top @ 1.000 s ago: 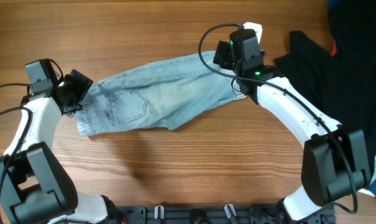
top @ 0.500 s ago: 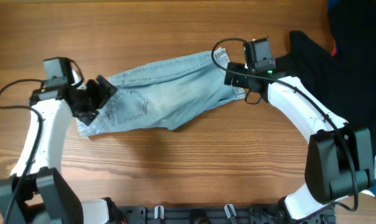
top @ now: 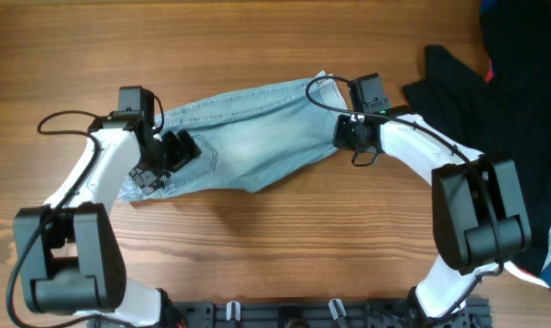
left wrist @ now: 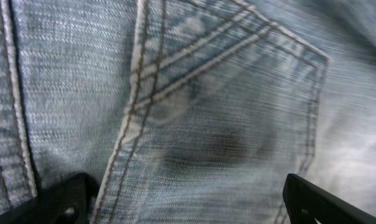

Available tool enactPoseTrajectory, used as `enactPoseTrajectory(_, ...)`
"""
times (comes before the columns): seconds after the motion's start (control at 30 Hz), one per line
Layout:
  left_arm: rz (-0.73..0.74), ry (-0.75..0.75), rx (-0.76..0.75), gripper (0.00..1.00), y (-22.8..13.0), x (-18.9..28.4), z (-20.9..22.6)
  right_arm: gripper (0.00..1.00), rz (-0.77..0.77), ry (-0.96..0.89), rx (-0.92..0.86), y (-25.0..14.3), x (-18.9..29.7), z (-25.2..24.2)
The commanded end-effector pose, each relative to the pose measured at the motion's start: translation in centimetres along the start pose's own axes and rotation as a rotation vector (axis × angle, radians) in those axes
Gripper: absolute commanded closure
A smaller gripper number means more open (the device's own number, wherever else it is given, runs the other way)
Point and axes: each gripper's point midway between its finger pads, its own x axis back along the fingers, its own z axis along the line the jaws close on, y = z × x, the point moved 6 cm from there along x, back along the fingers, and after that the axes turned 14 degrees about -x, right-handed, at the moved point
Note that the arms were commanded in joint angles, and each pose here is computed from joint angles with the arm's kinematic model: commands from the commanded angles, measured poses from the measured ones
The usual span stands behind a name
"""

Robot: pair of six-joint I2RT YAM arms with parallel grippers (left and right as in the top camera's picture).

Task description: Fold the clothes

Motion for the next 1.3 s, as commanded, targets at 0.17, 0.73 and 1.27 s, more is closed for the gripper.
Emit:
enactPoseTrajectory(0.17,0.084,0.134,0.0,0.0,-1.0,-2.1,1.8,0.96,0.239,-0.474,-0.198,-6.3,0.4,-7.7)
enactPoseTrajectory(0.73,-0.038,0.021,-0.016,0.0,1.5,-2.2,0.2,0.41,-0.052,-0.129,-0.054,-1.8,8.5,-3.2)
enactPoseTrajectory(1.27,-0.053,0.015,-0.02,0.0,1.8,-2.2,0.1,0.41,-0.225,0.049,0.224,2.9,1.1,1.3)
